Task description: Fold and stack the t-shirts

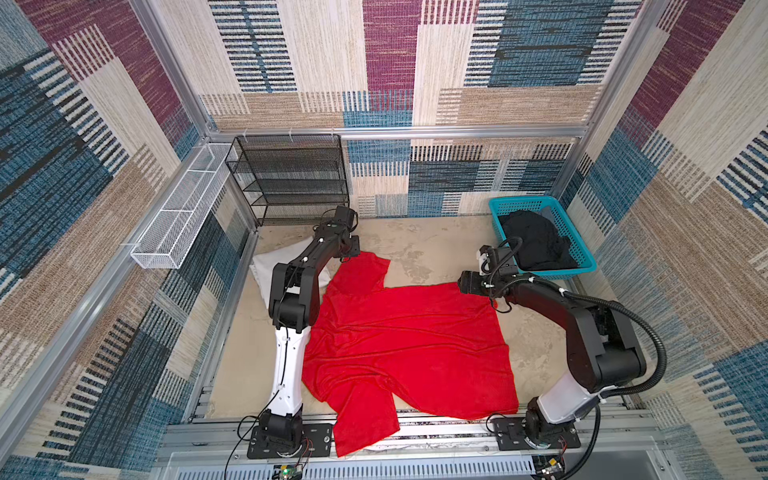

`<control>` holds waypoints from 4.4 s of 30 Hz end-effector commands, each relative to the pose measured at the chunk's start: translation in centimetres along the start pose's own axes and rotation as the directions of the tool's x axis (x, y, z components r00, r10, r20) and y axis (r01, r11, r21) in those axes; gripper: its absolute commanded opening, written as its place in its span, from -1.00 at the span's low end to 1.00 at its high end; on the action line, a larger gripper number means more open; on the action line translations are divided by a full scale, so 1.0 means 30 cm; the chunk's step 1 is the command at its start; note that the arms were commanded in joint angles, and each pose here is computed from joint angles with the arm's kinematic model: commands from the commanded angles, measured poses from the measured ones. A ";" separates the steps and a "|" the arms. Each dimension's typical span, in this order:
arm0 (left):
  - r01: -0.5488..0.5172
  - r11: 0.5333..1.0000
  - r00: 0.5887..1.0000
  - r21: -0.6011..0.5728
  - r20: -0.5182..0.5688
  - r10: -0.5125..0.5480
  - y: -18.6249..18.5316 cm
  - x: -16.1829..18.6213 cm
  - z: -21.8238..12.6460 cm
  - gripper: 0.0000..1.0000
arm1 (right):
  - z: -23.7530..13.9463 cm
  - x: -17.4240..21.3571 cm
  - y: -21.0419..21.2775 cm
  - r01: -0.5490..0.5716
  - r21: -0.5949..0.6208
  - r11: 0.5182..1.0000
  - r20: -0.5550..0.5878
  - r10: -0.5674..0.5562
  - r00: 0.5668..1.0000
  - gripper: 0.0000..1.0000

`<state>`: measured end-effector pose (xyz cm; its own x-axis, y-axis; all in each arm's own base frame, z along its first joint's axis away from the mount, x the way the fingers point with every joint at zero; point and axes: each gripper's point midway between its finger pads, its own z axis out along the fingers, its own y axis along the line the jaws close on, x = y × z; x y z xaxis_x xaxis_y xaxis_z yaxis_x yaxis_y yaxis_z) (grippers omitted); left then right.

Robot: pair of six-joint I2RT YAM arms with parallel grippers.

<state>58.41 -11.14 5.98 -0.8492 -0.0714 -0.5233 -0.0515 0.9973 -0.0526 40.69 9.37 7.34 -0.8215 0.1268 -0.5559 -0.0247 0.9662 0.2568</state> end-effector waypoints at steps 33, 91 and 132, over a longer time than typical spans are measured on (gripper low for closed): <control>0.054 0.994 0.994 -0.099 0.101 -0.044 0.121 -0.001 -0.191 -1.00 | 0.053 -0.070 -0.226 -0.109 0.144 0.984 0.064 0.101 0.993 0.26; 0.030 0.999 0.998 0.021 0.055 -0.031 0.107 -0.100 -0.171 -0.37 | 0.002 -0.406 -0.164 -0.018 0.119 0.993 0.223 -0.009 0.975 -1.00; 0.210 0.975 0.973 0.076 -0.115 -0.201 0.116 0.064 0.111 -1.00 | 0.029 -0.365 -0.163 0.002 0.106 0.994 0.187 -0.022 0.982 -1.00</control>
<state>60.07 -6.96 3.13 -0.8439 -0.2539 -0.4725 -0.1844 0.9645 -0.1890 50.03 3.24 10.64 -0.7152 0.1580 -0.6808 0.0543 0.9837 0.1713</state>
